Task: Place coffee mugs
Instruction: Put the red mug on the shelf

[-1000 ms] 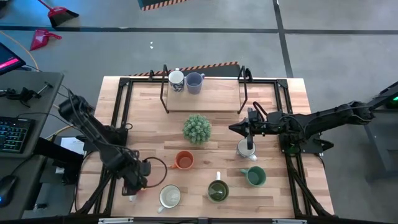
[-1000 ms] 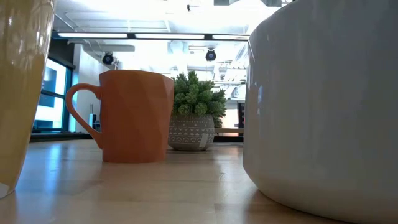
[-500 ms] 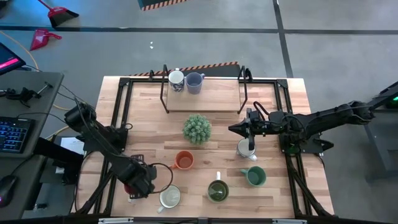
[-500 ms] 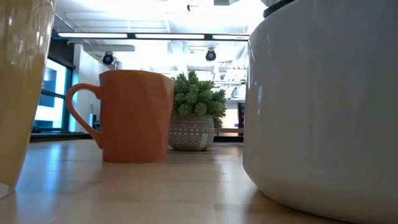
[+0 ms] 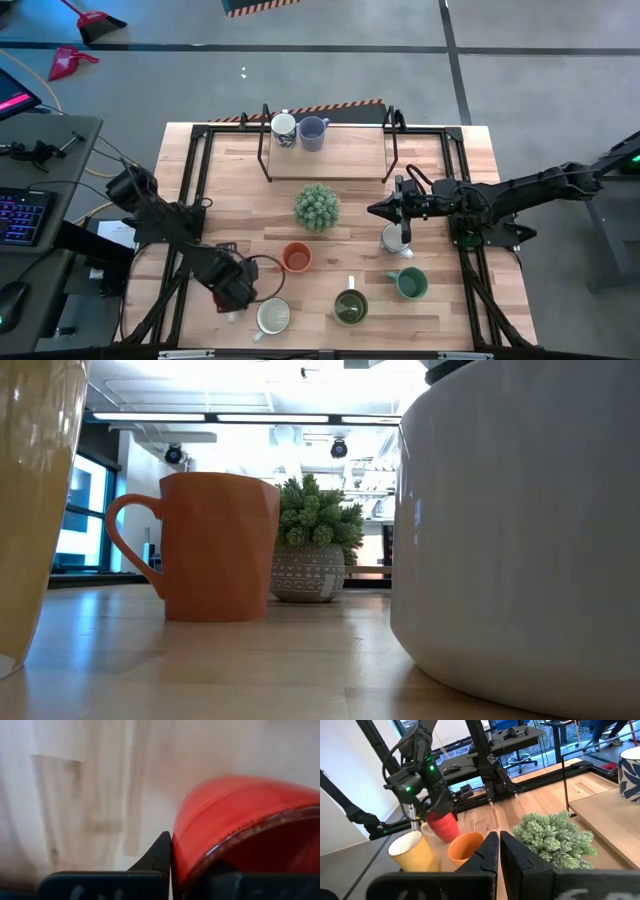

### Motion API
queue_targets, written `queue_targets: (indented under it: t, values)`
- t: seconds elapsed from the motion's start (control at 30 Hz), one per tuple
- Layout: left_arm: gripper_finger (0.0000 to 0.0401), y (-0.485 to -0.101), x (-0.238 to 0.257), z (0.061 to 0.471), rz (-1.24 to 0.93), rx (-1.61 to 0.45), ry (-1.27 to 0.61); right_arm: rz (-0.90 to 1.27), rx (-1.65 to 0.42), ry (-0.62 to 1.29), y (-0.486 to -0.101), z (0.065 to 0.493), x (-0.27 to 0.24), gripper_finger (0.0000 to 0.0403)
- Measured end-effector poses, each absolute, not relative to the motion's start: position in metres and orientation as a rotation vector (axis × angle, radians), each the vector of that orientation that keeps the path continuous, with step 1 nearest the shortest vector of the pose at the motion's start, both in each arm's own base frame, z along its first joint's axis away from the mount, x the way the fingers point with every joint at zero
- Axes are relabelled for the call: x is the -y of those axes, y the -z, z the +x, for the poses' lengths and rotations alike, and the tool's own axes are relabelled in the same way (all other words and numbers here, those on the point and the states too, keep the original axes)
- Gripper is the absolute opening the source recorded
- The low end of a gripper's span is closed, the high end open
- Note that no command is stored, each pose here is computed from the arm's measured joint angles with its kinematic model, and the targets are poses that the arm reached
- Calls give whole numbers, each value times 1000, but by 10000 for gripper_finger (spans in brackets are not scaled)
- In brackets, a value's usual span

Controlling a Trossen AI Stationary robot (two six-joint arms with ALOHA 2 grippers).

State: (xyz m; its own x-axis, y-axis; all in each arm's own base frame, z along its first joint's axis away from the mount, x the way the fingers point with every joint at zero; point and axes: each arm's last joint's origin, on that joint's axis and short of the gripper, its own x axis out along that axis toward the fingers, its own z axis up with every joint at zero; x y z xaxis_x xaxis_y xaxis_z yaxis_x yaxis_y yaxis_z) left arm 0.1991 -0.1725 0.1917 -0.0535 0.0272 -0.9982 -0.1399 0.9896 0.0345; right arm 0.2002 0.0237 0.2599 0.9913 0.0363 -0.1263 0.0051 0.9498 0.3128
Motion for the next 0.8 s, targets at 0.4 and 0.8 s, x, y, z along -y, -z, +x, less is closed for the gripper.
queue_targets:
  t: [0.4,0.8]
  values:
    - [4,-264,91,193,-289,-1417,-237,318,-132,-22,-260,200,-24,0]
    - [4,-358,-13,227,-297,-1075,-403,340,-132,-20,-260,200,-24,0]
